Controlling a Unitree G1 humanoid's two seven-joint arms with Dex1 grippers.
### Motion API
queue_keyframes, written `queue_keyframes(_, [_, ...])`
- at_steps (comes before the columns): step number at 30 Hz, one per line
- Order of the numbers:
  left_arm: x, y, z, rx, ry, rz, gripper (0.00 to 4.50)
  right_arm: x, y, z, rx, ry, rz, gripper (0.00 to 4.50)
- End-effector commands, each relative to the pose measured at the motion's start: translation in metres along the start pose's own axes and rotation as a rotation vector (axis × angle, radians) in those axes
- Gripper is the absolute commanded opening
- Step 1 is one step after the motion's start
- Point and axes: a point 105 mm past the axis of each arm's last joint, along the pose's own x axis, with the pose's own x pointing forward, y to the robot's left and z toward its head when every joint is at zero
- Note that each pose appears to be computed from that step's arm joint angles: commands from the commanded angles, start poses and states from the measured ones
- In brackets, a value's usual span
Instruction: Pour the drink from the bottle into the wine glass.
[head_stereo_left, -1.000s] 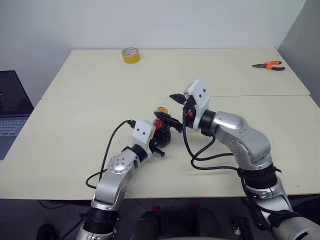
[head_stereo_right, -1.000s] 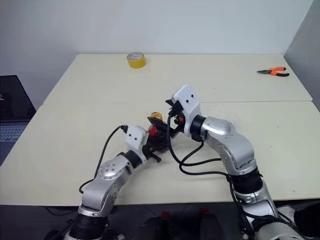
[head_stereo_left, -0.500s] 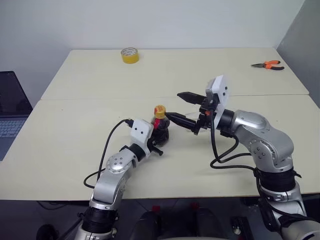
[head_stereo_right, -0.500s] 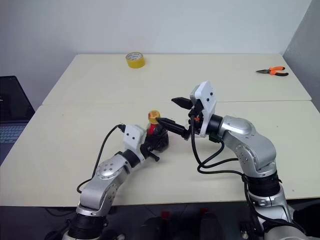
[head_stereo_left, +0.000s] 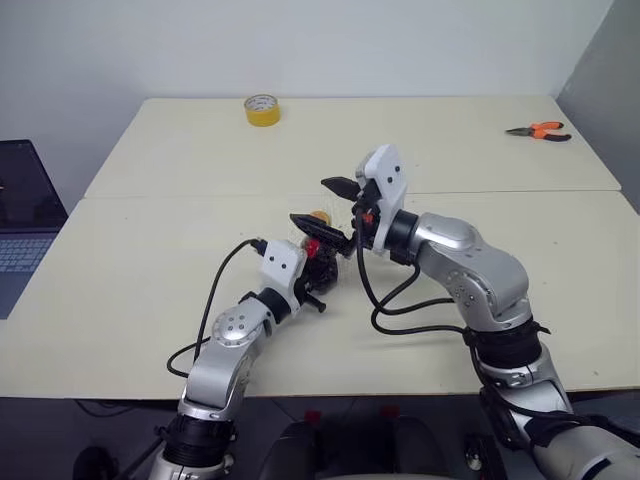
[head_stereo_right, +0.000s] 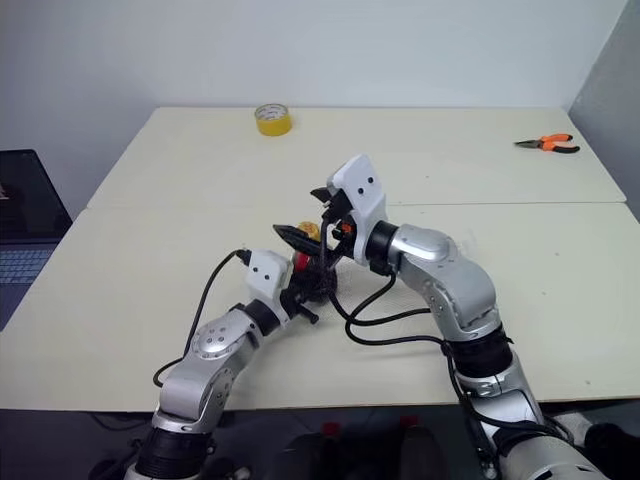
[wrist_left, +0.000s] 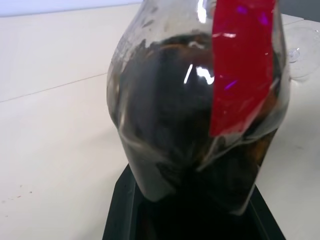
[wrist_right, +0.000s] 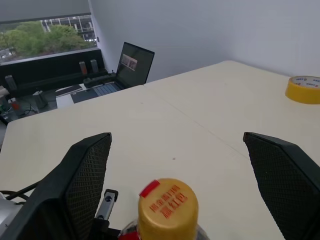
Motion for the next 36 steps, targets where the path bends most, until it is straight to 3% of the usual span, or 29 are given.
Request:
queue_keyframes(1, [-0.001,-0.002,0.021,0.038,-0.081,0.002,0.64,0.007,0.002,0.015,-0.041,-0.039,-0.007,4.5])
queue_keyframes(18, [-0.001,0.0,0.019,0.033,-0.08,0.01,0.64,0.027,-0.003,0.006,0.025,0.035,-0.095,4.5])
queue_keyframes(36, [-0.001,-0.001,0.02,0.035,-0.08,0.004,0.64,0.007,-0.026,-0.004,0.022,0.056,-0.192,4.5])
